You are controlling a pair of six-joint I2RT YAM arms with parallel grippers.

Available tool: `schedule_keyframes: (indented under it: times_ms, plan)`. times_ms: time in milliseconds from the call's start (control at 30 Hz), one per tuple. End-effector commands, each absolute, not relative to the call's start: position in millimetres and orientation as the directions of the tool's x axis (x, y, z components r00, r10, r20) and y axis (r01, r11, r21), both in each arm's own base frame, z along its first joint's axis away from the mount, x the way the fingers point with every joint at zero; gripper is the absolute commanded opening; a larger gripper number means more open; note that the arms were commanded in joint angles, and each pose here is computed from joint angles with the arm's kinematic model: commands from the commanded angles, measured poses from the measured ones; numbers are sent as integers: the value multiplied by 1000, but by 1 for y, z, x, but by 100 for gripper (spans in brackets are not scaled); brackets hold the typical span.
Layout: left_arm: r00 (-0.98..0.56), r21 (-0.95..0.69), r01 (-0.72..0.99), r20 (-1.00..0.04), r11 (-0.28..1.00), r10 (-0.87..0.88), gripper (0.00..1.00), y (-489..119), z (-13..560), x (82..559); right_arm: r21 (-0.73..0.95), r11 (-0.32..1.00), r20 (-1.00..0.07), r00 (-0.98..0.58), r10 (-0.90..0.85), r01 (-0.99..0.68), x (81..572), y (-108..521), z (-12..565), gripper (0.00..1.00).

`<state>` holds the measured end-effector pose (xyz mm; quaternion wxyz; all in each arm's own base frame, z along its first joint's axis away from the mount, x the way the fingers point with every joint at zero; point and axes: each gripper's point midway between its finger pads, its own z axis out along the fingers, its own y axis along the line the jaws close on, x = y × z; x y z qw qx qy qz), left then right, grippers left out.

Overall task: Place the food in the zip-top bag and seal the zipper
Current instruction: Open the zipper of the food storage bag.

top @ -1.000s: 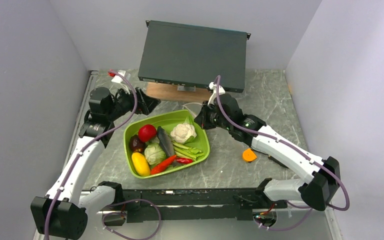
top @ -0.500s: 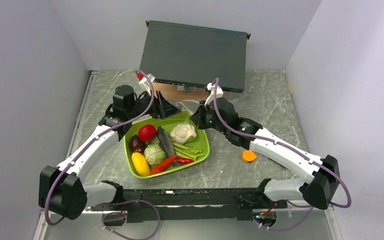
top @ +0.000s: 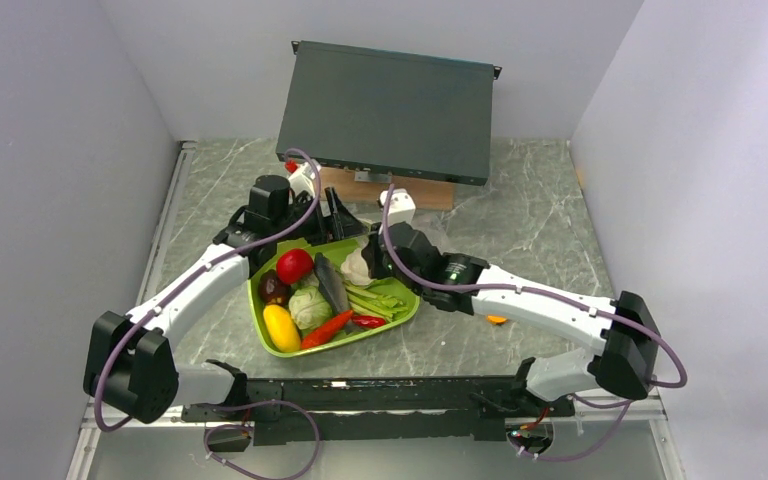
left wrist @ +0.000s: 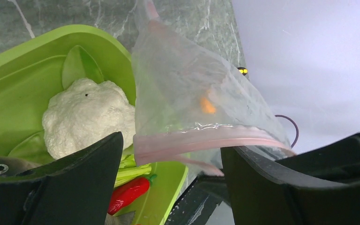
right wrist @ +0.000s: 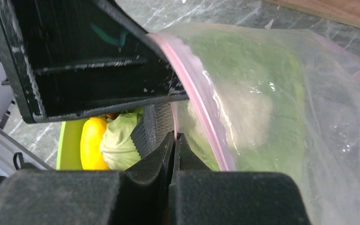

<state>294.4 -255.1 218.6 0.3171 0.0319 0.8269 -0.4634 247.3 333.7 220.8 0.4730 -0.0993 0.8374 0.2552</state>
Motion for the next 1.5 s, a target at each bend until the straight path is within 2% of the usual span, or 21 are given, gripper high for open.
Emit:
schedule_keyframes:
  times_ms: [0, 100, 200, 333, 500, 567, 733, 833, 1000, 1267, 1467]
  plan:
    - [-750, -722, 381, -606, 578, -264, 79, -256, 241, 305, 338, 852, -871, -476, 122, -399, 253, 346, 242, 0]
    - [-757, -723, 395, -605, 566, -245, 74, -258, 239, 303, 326, 856, -874, -473, 111, -401, 251, 349, 241, 0]
    - [-764, -724, 422, -609, 545, -216, 60, -263, 239, 300, 313, 864, -874, -475, 100, -394, 252, 350, 240, 0]
    - [-758, -711, 455, -625, 536, -186, 36, -265, 240, 298, 279, 878, -878, -473, 69, -390, 252, 346, 238, 2]
    - [-755, -692, 468, -636, 549, -158, 17, -265, 239, 299, 213, 861, -889, -456, -25, -462, 245, 343, 243, 41]
    - [-754, -685, 472, -640, 555, -148, 14, -264, 239, 298, 194, 821, -890, -449, -82, -536, 236, 347, 252, 51]
    - [-752, -676, 481, -646, 558, -134, 7, -267, 240, 296, 177, 761, -880, -447, -162, -624, 218, 345, 293, 63]
    - [-758, -675, 482, -641, 559, -121, 4, -268, 239, 295, 145, 753, -865, -451, -218, -642, 213, 340, 308, 65]
    - [-766, -669, 476, -635, 570, -106, 3, -270, 235, 295, 54, 791, -831, -467, -303, -609, 218, 325, 308, 66]
    - [-764, -662, 476, -637, 579, -101, 2, -269, 235, 295, -253, 897, -777, -477, -411, -362, 232, 300, 288, 63]
    - [-771, -662, 466, -629, 587, -97, 2, -269, 232, 296, -459, 865, -732, -464, -498, -204, 226, 299, 275, 61]
